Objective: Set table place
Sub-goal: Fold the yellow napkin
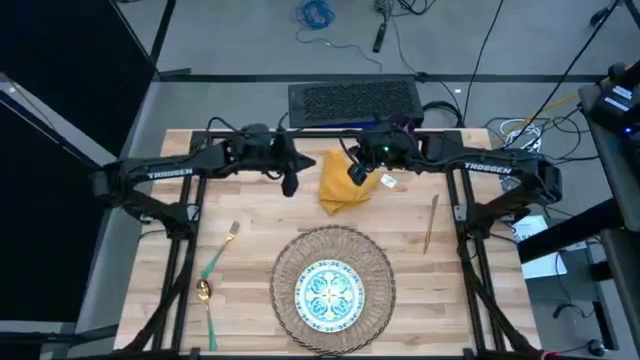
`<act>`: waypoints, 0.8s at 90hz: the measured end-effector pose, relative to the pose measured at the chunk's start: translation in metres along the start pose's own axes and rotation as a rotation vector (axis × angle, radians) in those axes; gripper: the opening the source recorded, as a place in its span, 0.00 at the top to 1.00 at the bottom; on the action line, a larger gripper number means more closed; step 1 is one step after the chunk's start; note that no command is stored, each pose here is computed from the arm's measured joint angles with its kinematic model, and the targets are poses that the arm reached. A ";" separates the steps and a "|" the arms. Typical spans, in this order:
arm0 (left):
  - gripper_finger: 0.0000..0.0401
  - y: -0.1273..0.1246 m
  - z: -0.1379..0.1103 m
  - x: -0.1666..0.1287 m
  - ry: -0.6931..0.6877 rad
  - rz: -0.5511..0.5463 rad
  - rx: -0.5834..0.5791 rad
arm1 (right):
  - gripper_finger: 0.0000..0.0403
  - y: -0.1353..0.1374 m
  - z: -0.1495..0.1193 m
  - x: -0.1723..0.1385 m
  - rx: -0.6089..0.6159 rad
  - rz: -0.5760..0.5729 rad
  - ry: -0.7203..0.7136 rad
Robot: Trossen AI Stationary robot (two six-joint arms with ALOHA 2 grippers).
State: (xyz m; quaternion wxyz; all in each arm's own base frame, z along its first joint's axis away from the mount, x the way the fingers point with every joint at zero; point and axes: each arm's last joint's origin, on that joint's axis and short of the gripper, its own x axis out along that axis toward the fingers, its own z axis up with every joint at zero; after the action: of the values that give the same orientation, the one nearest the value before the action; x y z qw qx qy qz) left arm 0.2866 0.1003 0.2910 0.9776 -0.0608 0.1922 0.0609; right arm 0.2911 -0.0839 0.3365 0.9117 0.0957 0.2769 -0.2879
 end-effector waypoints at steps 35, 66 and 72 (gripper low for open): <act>1.00 -0.003 -0.014 0.016 0.081 -0.023 -0.015 | 0.95 -0.034 -0.077 0.014 0.030 -0.229 0.486; 1.00 -0.007 -0.014 0.017 0.087 -0.035 -0.012 | 0.63 -0.052 -0.137 0.056 0.139 -0.015 0.337; 1.00 -0.007 -0.014 0.017 0.087 -0.035 -0.012 | 0.56 -0.052 -0.136 0.056 0.115 -0.010 0.331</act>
State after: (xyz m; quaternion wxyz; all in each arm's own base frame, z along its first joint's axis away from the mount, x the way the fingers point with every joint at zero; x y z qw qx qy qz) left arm 0.2983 0.0926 0.2722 0.9689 -0.0725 0.2329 0.0421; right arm 0.2381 -0.1074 0.1911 0.8452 0.1925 0.4070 -0.2879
